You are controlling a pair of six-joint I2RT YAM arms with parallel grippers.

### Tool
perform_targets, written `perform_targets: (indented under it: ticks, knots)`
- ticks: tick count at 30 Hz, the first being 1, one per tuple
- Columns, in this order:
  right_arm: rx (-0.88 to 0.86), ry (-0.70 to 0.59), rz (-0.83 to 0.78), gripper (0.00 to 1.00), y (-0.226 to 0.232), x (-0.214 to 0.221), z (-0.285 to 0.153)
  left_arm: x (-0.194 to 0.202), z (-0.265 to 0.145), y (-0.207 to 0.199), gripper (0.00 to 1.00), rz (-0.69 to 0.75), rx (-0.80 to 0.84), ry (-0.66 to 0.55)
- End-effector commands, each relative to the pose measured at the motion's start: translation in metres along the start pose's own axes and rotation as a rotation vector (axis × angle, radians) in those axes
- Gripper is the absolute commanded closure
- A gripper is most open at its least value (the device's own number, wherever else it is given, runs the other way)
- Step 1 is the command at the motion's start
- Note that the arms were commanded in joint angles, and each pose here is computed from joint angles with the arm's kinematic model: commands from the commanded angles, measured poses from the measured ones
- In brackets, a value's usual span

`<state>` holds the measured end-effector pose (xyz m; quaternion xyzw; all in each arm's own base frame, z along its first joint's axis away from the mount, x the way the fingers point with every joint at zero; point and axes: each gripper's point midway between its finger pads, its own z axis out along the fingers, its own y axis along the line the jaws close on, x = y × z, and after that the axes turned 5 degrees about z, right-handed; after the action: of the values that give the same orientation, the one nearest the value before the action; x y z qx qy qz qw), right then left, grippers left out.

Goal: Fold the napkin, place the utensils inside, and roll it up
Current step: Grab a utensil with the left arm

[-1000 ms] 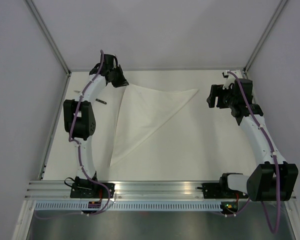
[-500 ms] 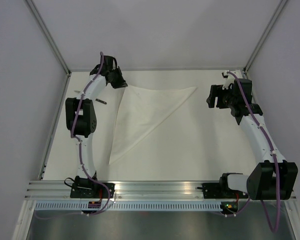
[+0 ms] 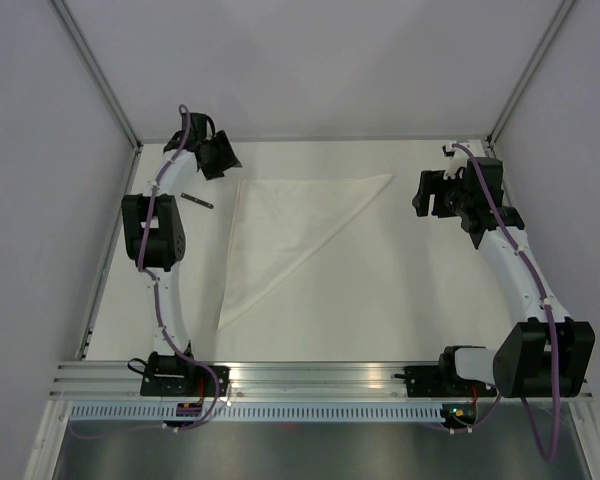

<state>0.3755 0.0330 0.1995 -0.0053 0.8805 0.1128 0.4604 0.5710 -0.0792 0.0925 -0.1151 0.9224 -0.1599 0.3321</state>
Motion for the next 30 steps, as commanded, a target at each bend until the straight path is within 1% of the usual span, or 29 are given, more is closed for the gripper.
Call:
perform_targets:
  ticks: [1,2,3,4,5,6,7,8,9,15,16,17,20,21,24,27,30]
  knots:
    - [-0.022,-0.013,-0.026,0.19,0.005,-0.011,-0.003,-0.037,-0.018,0.013,0.33,0.003,-0.049,-0.116]
    - [-0.029,-0.013,-0.026,0.19,0.006,-0.011,-0.003,-0.041,-0.025,0.023,0.33,-0.016,-0.113,-0.146]
    - [-0.032,-0.013,-0.028,0.19,0.007,-0.011,-0.004,-0.03,-0.026,0.034,0.33,-0.036,-0.16,-0.135]
    - [-0.035,-0.011,-0.027,0.19,0.007,-0.01,-0.003,-0.038,-0.043,0.045,0.33,-0.052,-0.243,-0.185]
    - [-0.04,-0.009,-0.028,0.19,0.008,-0.01,-0.004,-0.023,-0.044,0.06,0.32,-0.09,-0.307,-0.172]
    - [-0.049,-0.007,-0.03,0.2,0.01,-0.009,-0.003,-0.018,-0.05,0.069,0.32,-0.11,-0.353,-0.176]
    - [-0.053,-0.008,-0.03,0.19,0.011,-0.01,-0.004,-0.015,-0.057,0.077,0.32,-0.132,-0.388,-0.184]
    - [-0.06,-0.009,-0.029,0.19,0.012,-0.01,-0.005,-0.018,-0.068,0.088,0.33,-0.182,-0.45,-0.218]
    - [-0.073,-0.005,-0.028,0.19,0.014,-0.009,-0.005,-0.005,-0.07,0.098,0.33,-0.202,-0.49,-0.196]
    - [-0.098,-0.005,-0.022,0.2,0.019,-0.01,-0.007,0.012,-0.074,0.121,0.35,-0.271,-0.632,-0.175]
    - [-0.101,-0.005,-0.02,0.2,0.02,-0.01,-0.007,0.016,-0.078,0.133,0.35,-0.305,-0.677,-0.169]
    - [-0.104,-0.005,-0.02,0.2,0.021,-0.01,-0.007,0.016,-0.08,0.143,0.35,-0.331,-0.696,-0.17]
    - [-0.117,0.001,-0.016,0.2,0.023,-0.009,-0.007,0.022,-0.076,0.155,0.35,-0.381,-0.739,-0.167]
    - [-0.121,0.0,-0.015,0.2,0.024,-0.01,-0.007,0.026,-0.068,0.158,0.35,-0.385,-0.738,-0.147]
    - [-0.135,0.007,-0.012,0.2,0.026,-0.008,-0.006,0.019,-0.064,0.162,0.36,-0.402,-0.74,-0.144]
    - [-0.136,0.013,-0.015,0.2,0.026,-0.006,-0.005,0.019,-0.049,0.162,0.36,-0.401,-0.712,-0.113]
    - [-0.134,0.016,-0.016,0.2,0.025,-0.006,-0.005,0.027,-0.035,0.162,0.36,-0.411,-0.702,-0.075]
